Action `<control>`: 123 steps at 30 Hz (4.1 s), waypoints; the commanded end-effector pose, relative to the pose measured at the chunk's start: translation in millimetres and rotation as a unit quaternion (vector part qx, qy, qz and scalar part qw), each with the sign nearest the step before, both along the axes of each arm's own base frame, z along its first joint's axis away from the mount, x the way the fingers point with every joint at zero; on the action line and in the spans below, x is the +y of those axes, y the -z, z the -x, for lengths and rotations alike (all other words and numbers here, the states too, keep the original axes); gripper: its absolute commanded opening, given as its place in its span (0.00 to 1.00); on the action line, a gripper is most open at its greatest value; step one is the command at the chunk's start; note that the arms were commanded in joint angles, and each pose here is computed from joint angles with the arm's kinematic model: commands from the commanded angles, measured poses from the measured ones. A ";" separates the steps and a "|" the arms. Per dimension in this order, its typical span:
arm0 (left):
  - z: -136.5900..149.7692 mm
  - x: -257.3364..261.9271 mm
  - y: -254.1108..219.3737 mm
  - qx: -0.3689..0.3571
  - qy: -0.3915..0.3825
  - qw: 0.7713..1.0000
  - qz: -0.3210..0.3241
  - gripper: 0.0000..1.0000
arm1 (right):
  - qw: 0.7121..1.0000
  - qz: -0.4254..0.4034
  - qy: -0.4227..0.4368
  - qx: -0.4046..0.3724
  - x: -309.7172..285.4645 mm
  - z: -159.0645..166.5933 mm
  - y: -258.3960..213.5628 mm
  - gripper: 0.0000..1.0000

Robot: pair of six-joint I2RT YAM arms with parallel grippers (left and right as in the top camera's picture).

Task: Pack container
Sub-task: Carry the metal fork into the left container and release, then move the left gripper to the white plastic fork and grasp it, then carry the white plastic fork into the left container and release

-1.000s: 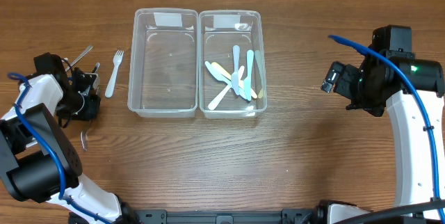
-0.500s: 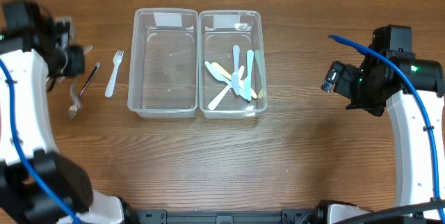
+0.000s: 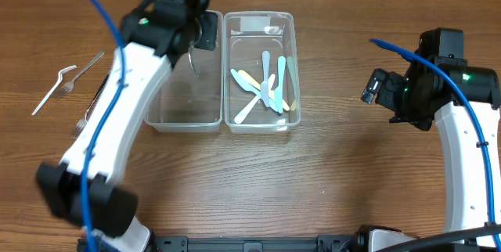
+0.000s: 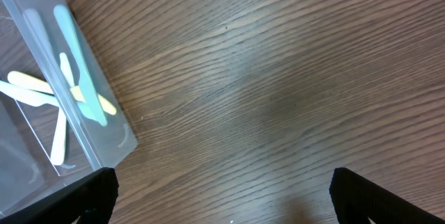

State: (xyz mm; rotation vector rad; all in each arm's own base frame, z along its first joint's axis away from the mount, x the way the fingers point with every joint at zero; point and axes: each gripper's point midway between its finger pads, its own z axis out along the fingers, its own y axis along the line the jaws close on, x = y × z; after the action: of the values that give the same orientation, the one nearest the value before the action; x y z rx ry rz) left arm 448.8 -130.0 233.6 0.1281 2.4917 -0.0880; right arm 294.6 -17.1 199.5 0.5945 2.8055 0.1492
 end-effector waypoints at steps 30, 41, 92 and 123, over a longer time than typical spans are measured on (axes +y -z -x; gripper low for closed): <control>-20.3 170.2 -39.2 0.009 -0.156 0.985 -0.067 0.76 | 1.000 -0.003 0.000 -0.005 1.8 0.8 -2.6 1.00; -34.6 212.8 69.8 0.135 -0.160 0.977 -0.046 0.76 | 1.000 -0.001 0.001 -0.007 1.1 0.1 -2.8 1.00; -13.2 195.3 253.0 0.335 -0.039 0.941 -0.040 0.28 | 1.000 0.000 -0.001 -0.010 1.0 -1.6 -3.3 1.00; -0.4 105.0 -39.7 0.063 -0.064 0.995 -0.039 0.13 | 1.000 0.000 -0.001 -0.010 1.0 -1.3 -3.2 1.00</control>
State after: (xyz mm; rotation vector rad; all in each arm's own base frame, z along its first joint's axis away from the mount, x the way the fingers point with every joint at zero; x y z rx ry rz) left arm 462.2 18.1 252.8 -0.0378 2.6559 0.1220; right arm 295.9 -17.3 199.8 0.5937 2.8002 0.1493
